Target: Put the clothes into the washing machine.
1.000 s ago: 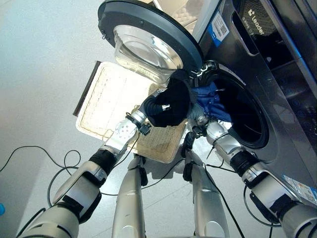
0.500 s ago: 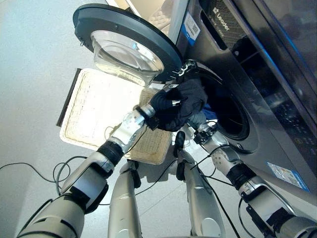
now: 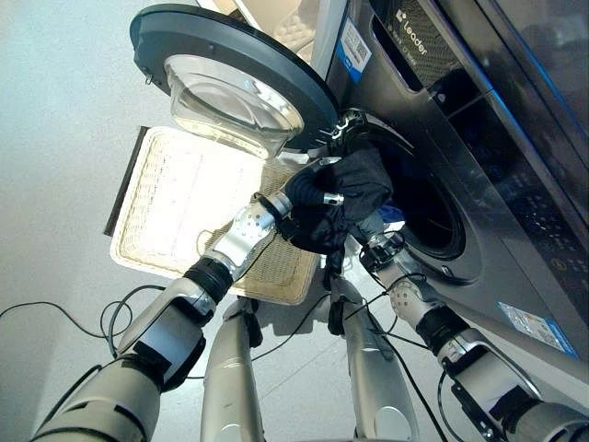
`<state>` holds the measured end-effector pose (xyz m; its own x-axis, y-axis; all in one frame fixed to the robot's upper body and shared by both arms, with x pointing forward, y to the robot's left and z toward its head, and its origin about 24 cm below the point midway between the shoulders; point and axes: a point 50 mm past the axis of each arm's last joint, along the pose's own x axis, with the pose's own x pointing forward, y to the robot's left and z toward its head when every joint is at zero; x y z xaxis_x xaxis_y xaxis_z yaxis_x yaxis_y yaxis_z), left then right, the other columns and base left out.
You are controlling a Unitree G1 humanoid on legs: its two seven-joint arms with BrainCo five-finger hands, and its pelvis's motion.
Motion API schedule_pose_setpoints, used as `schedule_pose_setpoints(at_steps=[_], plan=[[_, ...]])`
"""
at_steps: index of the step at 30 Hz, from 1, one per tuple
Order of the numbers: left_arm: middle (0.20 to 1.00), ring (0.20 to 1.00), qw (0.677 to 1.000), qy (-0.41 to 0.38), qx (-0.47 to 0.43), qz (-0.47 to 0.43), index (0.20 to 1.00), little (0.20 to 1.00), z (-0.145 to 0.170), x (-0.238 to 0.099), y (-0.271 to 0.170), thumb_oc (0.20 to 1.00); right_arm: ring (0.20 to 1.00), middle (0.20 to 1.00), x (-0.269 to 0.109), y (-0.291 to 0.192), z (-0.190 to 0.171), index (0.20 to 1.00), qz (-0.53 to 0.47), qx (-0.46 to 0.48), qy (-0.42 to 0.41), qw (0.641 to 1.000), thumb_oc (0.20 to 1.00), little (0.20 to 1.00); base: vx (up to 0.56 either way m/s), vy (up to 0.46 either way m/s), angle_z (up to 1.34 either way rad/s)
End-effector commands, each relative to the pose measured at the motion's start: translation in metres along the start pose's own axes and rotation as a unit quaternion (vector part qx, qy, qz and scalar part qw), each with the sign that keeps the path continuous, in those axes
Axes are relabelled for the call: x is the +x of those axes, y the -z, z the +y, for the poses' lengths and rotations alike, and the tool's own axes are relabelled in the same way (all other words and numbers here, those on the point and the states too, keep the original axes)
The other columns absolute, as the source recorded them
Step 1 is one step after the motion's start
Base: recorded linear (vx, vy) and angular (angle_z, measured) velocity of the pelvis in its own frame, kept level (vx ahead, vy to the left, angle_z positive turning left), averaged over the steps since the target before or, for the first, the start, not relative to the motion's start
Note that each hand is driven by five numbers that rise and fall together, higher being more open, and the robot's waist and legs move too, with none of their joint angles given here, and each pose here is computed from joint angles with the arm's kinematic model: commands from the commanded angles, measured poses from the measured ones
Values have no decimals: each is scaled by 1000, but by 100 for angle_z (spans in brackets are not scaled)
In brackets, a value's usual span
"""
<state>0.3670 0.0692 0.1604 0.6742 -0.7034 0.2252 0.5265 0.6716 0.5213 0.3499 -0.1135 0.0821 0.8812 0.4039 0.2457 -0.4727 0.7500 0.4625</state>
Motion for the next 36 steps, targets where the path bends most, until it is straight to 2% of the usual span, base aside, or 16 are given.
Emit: schedule_pose_setpoints(at_steps=[1,7,11,12,14,19,21,24,29,30,36], plan=[[1000,1000,999,44,23,19,1000,1000,-33,0,12,1000,200,200,33,-58,36,200,-152,29,-83,984,200,200,6,60,-8],[1000,1000,1000,-22,8,12,1000,1000,-24,-2,15,1000,200,200,24,-44,-1,200,-139,96,8,986,200,200,2,56,-9],[1000,1000,993,-114,-27,-19,1000,1000,-9,-9,13,1000,200,200,15,-39,-25,200,-136,133,63,980,200,200,12,30,-6],[1000,1000,984,-169,-47,-38,1000,1000,0,-15,12,1000,200,200,10,-37,-35,200,-140,150,89,975,200,200,16,9,-7],[1000,1000,974,-211,-66,-55,1000,1000,7,-23,12,1000,200,200,6,-36,-43,200,-145,164,110,970,200,200,7,0,-2],[1000,1000,920,-356,-120,-111,1000,1000,28,-49,9,1000,200,200,-9,-42,-68,200,-188,217,184,940,200,200,7,-27,8],[1000,1000,886,-423,-134,-136,1000,1000,38,-64,6,1000,200,200,-16,-53,-81,200,-224,247,225,915,200,200,14,-82,23],[1000,1000,860,-467,-138,-155,1000,1000,46,-75,0,1000,200,200,-21,-69,-95,200,-268,300,267,876,200,200,1,-61,27],[1000,1000,851,-474,-146,-172,1000,1000,48,-81,-11,1000,200,200,-29,-103,-113,200,-347,362,303,810,200,200,9,-65,24],[1000,1000,857,-461,-150,-174,1000,1000,45,-82,-16,1000,200,200,-32,-125,-118,200,-389,380,311,780,200,200,-11,-66,12],[1000,1000,872,-432,-158,-166,1000,1000,38,-88,-22,1000,200,200,-47,-180,-127,200,-468,371,322,734,200,200,24,-40,14]])
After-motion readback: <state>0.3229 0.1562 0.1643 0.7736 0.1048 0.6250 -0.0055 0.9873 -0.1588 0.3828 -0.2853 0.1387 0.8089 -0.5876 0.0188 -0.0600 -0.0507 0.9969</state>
